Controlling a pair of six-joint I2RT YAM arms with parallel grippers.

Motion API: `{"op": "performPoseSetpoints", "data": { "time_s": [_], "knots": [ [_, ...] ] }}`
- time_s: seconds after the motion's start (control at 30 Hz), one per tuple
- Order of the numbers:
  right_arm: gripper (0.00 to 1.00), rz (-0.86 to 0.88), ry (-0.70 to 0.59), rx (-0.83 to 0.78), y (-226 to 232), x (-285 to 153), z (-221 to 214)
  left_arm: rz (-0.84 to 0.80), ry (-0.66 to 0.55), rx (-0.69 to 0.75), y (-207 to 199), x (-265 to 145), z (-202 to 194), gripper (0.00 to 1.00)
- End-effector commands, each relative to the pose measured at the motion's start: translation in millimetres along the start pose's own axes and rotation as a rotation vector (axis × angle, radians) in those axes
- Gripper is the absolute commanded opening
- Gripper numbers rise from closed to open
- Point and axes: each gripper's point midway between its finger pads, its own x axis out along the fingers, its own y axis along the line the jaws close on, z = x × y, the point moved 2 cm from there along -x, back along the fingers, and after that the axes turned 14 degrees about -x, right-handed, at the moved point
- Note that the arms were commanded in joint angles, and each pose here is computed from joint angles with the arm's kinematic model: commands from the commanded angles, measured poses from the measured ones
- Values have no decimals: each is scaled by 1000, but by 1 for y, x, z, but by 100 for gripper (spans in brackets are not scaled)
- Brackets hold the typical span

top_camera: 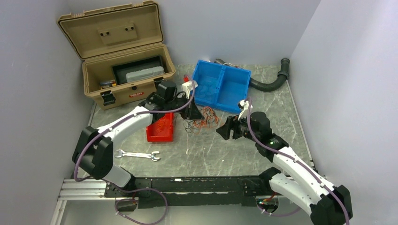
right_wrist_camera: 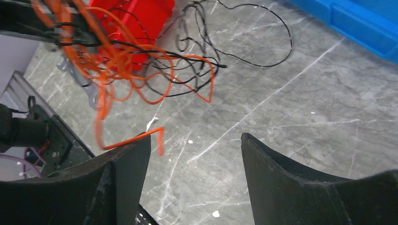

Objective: Untangle the cables

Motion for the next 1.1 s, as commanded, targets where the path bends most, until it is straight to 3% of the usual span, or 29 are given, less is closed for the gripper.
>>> {"op": "performPoseSetpoints", "data": {
  "time_s": [0.0, 0.27, 0.37, 0.7, 0.93, 1.07],
  "knots": [
    [72, -10, -88, -57, -2, 7, 17, -103, -17, 77, -44, -16, 13, 0],
    [52, -3, -305, -71, 3, -10, 33, -119, -15, 98, -59, -27, 14, 0],
    [52, -22, -317, -48, 0, -11, 30, -116, -18, 105, -62, -30, 14, 0],
    [56, 163, -415, -101, 30, -19, 50, -140, 53, 97, -71, -29, 5, 0],
    [49, 231, -389, -121, 39, -10, 57, -141, 87, 130, -81, -24, -1, 0],
    [37, 243, -410, -120, 41, -13, 61, -130, 93, 127, -80, -24, 0, 0]
  ]
}}
